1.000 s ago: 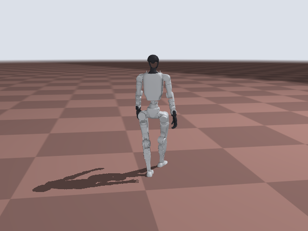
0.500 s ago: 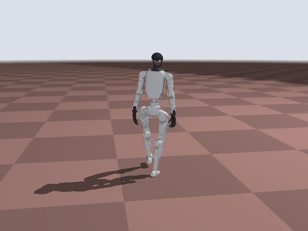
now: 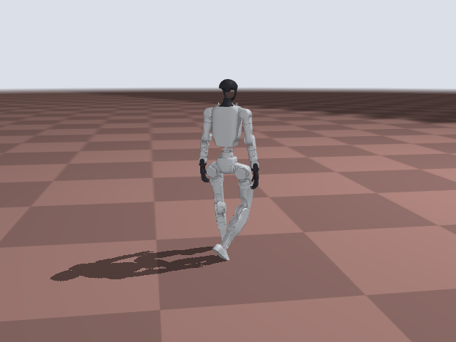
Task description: Upper body actions
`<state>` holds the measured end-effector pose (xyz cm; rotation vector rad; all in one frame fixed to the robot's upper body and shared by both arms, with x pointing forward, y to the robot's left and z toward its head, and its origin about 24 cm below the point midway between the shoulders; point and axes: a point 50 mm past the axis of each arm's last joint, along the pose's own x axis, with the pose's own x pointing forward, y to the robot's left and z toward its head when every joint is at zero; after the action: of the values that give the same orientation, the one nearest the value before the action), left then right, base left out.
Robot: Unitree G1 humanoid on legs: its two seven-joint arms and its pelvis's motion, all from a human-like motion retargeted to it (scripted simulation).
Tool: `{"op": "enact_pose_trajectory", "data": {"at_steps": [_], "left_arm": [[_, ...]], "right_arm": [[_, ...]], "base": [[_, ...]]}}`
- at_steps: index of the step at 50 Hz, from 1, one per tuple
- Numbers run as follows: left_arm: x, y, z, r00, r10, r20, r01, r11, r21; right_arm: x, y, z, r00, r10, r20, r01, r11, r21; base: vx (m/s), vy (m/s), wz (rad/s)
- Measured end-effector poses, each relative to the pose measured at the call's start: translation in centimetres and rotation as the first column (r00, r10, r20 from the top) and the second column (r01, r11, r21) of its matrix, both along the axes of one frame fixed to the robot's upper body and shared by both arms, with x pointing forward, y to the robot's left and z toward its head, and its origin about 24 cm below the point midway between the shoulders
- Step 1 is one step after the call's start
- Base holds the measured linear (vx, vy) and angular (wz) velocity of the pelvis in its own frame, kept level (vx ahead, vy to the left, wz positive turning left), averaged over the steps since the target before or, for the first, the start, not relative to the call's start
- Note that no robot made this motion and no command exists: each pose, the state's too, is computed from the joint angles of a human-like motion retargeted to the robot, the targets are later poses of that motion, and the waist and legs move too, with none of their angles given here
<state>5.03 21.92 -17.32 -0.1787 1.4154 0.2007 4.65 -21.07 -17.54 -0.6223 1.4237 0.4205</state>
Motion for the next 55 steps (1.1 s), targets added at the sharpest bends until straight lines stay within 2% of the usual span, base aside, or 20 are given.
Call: {"op": "enact_pose_trajectory", "data": {"at_steps": [6, 12, 23, 28, 32, 36, 42, 48, 55], "left_arm": [[3.6, 2.2, 1.1, 0.993, -0.074, 0.092, 0.064, 0.993, 0.102], [3.3, 2.6, 1.1, 0.989, -0.131, 0.066, 0.122, 0.984, 0.127], [-5.9, -0.7, -0.3, 0.966, -0.151, -0.209, 0.147, 0.989, -0.036], [-11.3, -1.6, 0.2, 0.922, -0.106, -0.373, 0.081, 0.993, -0.083], [-13.7, -2.6, 0.5, 0.903, -0.039, -0.427, -0.002, 0.995, -0.096], [-13.5, -2.9, 0.4, 0.911, -0.030, -0.411, -0.015, 0.994, -0.107], [-9.9, -2.1, -0.3, 0.955, -0.099, -0.279, 0.081, 0.994, -0.073], [-7.1, -2.2, -0.6, 0.973, -0.164, -0.165, 0.158, 0.986, -0.045], [-7.0, -1.8, -0.5, 0.950, -0.260, -0.172, 0.257, 0.966, -0.042]], "right_arm": [[3.0, 1.3, 0.3, 0.991, 0.039, 0.125, -0.048, 0.997, 0.068], [4.3, 1.8, 0.6, 0.978, 0.121, 0.172, -0.133, 0.989, 0.059], [2.8, 1.9, 0.3, 0.982, 0.077, 0.174, -0.086, 0.995, 0.048], [2.5, 2.4, 0.3, 0.977, 0.105, 0.187, -0.116, 0.992, 0.053], [3.6, 2.6, 0.6, 0.955, 0.177, 0.238, -0.193, 0.980, 0.043], [5.1, 2.7, 1.1, 0.927, 0.202, 0.317, -0.223, 0.974, 0.031], [7.7, 3.4, 1.8, 0.906, 0.100, 0.412, -0.149, 0.985, 0.088], [11.6, 4.5, 3.2, 0.858, 0.120, 0.499, -0.198, 0.975, 0.105], [13.9, 6.0, 4.1, 0.841, 0.005, 0.541, -0.143, 0.966, 0.215]], "base": [[0.19, -0.10, -0.20], [0.18, -0.11, 0.05], [0.19, -0.18, 0.60], [0.23, -0.27, 0.30], [0.16, -0.28, 0.87], [0.08, -0.24, 0.92], [-0.01, -0.18, 0.71], [0.05, -0.12, 0.45], [0.24, -0.07, 0.38]]}}
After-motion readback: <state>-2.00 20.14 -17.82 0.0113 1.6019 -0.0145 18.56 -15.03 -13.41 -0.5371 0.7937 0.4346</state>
